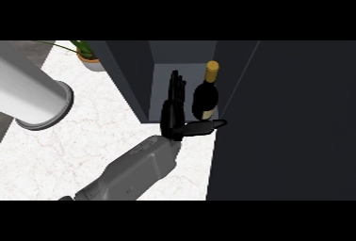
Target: Pick up the wine, place it into the cabinet and close the cabinet
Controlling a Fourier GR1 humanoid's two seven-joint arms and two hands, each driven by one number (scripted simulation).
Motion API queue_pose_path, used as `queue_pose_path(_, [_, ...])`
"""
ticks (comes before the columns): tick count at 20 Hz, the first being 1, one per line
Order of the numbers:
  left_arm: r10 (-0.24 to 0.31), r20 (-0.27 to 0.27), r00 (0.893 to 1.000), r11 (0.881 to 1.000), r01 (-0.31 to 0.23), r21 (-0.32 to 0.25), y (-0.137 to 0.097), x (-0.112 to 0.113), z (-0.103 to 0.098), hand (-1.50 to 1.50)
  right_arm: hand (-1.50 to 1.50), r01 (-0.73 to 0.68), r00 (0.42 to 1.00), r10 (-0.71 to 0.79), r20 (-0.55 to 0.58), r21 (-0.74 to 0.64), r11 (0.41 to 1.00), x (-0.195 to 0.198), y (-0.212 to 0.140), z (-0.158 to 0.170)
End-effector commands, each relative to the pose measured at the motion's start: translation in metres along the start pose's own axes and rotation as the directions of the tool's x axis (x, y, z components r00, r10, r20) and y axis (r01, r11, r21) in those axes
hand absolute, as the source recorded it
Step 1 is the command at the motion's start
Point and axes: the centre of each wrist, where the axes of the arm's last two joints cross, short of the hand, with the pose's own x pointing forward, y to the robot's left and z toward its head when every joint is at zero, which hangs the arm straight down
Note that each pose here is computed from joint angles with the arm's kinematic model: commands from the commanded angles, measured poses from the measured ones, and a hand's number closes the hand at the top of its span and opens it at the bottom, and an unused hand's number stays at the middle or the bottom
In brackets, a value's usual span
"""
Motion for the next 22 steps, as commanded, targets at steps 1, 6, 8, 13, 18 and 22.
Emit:
queue_pose_path(1, [-0.001,0.028,1.0,1.0,0.002,-0.027,-0.005,0.003,0.011,-1.5,-1.5,-0.016,1.0,0.016,-0.008,-0.002,1.0,0.006,0.011,-0.013])
queue_pose_path(6, [0.014,-0.006,1.0,0.995,-0.015,-0.1,0.034,0.016,0.024,-1.5,-1.5,-0.027,0.999,0.027,-0.023,-0.008,1.0,0.0,-0.002,-0.005])
queue_pose_path(8, [0.017,0.019,1.0,0.992,-0.014,-0.124,0.034,0.024,0.042,-1.5,-1.5,-0.013,1.0,0.013,0.006,-0.013,1.0,0.01,-0.001,0.001])
queue_pose_path(13, [0.036,0.027,0.999,0.981,-0.03,-0.19,0.045,0.051,0.048,-1.5,-1.5,-0.068,0.997,0.069,0.023,-0.046,0.997,0.009,-0.004,0.0])
queue_pose_path(18, [0.049,0.03,0.998,0.97,-0.041,-0.238,0.066,0.073,0.078,-1.5,-1.5,-0.016,1.0,0.016,-0.004,0.002,1.0,0.004,-0.001,0.006])
queue_pose_path(22, [0.043,0.013,0.999,0.952,-0.037,-0.303,0.083,0.089,0.07,-1.5,1.5,-0.061,0.998,0.066,-0.025,0.159,0.985,0.003,-0.005,0.017])
